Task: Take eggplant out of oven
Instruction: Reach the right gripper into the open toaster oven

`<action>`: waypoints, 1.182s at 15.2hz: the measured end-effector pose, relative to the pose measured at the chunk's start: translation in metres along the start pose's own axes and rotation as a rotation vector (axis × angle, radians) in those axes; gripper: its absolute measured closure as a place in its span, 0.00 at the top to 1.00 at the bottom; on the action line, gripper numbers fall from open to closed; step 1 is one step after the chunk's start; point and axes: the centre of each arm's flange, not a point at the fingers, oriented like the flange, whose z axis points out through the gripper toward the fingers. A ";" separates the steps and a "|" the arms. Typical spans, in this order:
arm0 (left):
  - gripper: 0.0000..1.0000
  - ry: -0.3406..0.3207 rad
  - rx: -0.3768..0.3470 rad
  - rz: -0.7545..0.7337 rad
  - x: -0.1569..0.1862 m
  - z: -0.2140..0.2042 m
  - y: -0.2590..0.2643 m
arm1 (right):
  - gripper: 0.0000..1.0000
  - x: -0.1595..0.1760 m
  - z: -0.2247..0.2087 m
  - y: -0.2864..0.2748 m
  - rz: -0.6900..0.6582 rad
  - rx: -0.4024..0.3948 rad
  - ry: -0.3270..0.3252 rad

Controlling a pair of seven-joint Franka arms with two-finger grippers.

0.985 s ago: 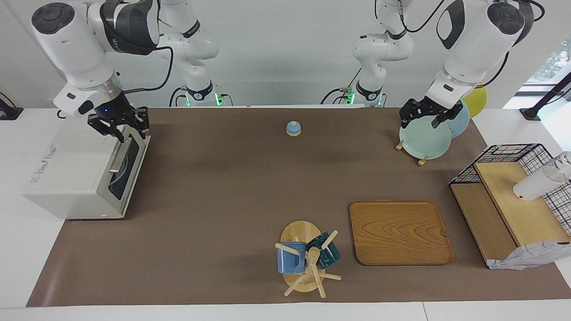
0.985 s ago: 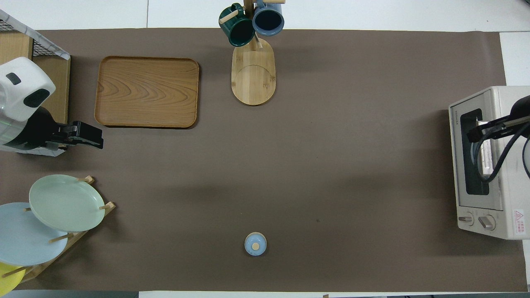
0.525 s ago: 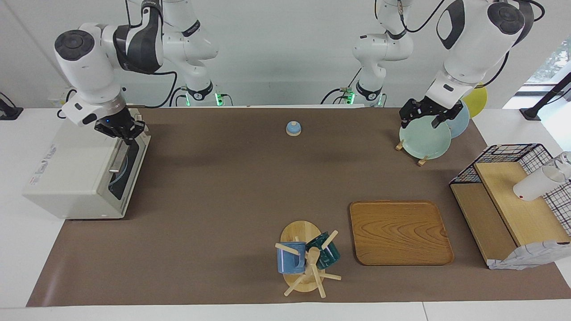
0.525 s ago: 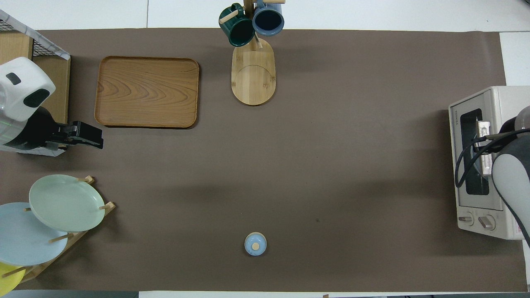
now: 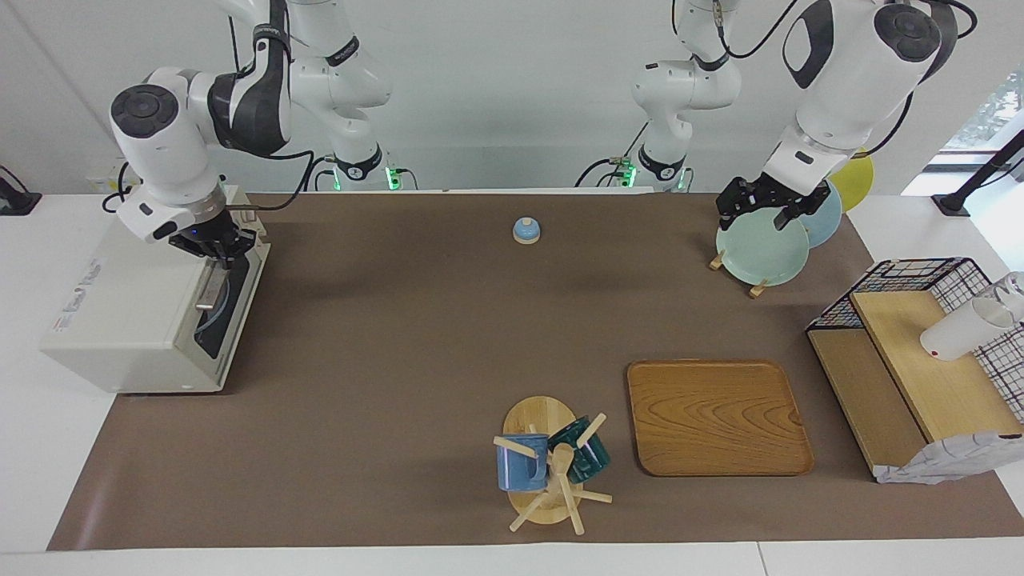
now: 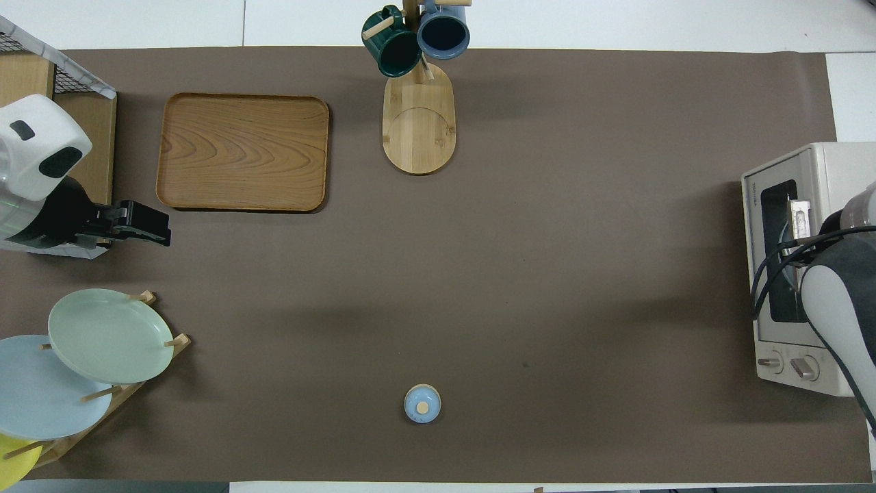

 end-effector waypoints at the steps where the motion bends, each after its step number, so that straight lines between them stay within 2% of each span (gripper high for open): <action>1: 1.00 0.000 0.000 0.000 0.000 0.000 0.000 | 0.01 0.000 0.001 0.000 -0.005 0.000 -0.001; 4: 1.00 0.000 0.000 0.000 0.000 0.000 0.000 | 0.01 -0.001 0.006 -0.005 -0.006 0.016 0.012; 10: 1.00 0.000 0.000 0.000 0.000 0.000 0.000 | 0.01 0.004 0.028 -0.056 -0.039 0.123 0.057; 15: 1.00 0.000 0.000 0.000 0.000 0.000 0.000 | 0.01 0.029 0.078 -0.106 -0.089 0.133 0.105; 18: 1.00 0.000 0.000 0.000 0.000 0.000 0.000 | 0.01 0.034 0.098 -0.118 -0.086 0.134 0.106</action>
